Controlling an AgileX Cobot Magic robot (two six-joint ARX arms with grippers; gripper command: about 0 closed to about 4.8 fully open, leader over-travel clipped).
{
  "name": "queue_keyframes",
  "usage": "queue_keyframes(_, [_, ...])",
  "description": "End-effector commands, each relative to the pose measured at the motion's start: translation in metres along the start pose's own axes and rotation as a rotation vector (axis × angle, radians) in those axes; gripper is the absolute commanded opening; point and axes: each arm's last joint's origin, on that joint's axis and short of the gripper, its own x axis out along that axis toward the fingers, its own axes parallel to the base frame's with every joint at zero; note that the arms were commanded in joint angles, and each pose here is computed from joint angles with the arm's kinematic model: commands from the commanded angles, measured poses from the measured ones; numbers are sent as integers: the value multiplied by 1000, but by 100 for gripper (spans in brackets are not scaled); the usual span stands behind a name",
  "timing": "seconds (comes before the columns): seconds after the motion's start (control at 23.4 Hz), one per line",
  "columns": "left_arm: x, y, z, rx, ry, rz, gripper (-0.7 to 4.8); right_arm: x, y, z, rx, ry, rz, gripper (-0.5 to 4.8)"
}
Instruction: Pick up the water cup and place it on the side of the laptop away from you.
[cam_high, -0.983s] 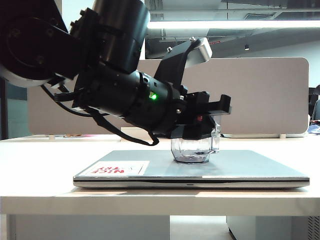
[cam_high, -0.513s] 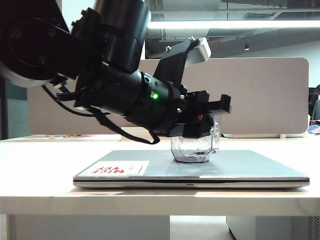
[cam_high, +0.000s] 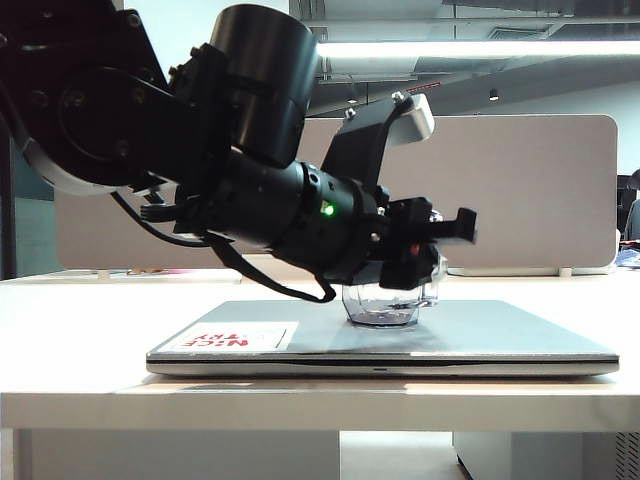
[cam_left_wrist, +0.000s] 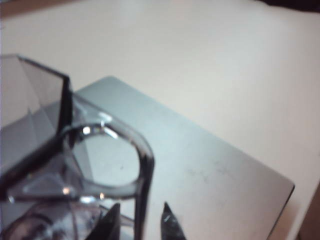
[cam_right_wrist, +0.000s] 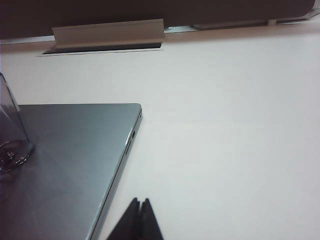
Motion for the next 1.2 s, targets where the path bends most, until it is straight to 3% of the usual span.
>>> queue_keyframes(0.04, [1,-1,7,-4,-57,-3,83,0,0,-2,4,10,0,-1])
queue_keyframes(0.64, [0,-1,9,-4,-72,-3,47,0,0,-3,5,17,-1,-1])
queue_keyframes(0.77, [0,-1,9,-4,-72,-6,14,0,0,-3,5,18,-1,-1])
queue_keyframes(1.03, [0,-1,9,-4,-73,-7,11,0,0,-3,5,18,-1,-1])
queue_keyframes(1.2, [1,-1,16,-6,-130,3,-6,0,0,-3,5,17,-1,-1])
